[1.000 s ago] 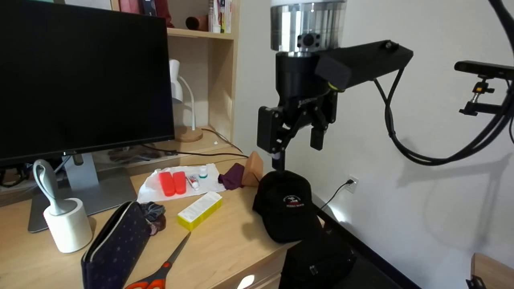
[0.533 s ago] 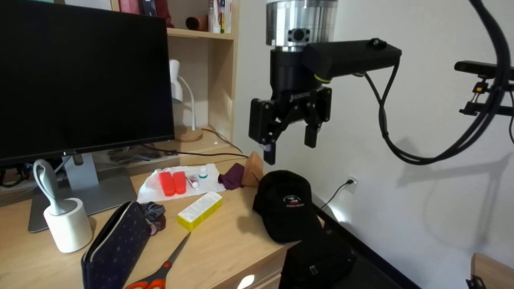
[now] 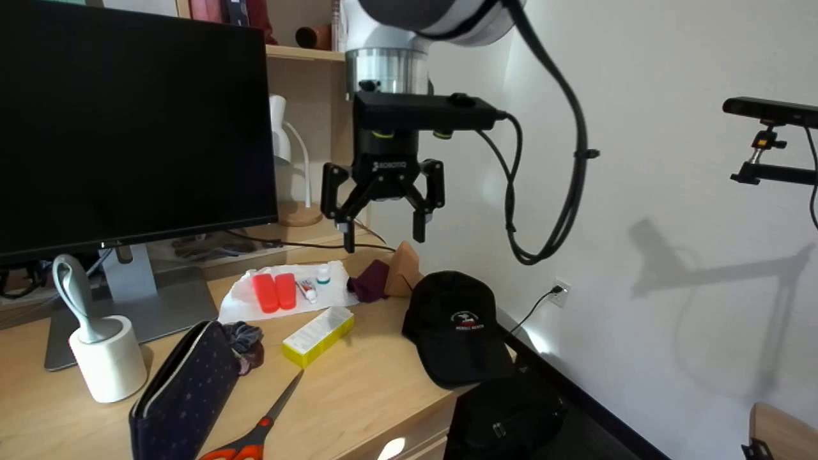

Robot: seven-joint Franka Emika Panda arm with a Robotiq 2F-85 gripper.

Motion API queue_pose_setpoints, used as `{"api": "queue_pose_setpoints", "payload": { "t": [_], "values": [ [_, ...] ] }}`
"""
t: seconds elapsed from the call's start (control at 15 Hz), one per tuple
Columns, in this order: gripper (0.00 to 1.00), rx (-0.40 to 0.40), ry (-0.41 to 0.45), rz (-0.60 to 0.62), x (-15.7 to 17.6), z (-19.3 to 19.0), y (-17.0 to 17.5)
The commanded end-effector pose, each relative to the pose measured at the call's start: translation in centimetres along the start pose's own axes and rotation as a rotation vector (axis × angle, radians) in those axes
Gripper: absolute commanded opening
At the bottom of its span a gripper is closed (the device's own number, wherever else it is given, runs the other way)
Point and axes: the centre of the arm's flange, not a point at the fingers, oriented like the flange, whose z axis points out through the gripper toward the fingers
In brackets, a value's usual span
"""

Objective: Pick up the yellow and white box and move it slightly forward.

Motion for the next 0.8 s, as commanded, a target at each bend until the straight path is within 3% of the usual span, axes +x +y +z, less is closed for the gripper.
{"api": "queue_pose_setpoints", "payload": {
  "t": [0.0, 0.2, 0.27, 0.4, 0.73],
  "values": [
    [1.0, -0.037, -0.049, 0.142, 5.6, 1.7, -4.5],
    [1.0, -0.048, -0.097, 0.196, 6.9, 4.3, -5.6],
    [1.0, -0.047, -0.056, 0.151, 4.6, 4.4, -3.8],
    [1.0, -0.055, -0.07, 0.165, 5.5, 5.6, -4.5],
    [1.0, -0.052, -0.067, 0.169, 6.0, 5.3, -4.7]
  ]
}}
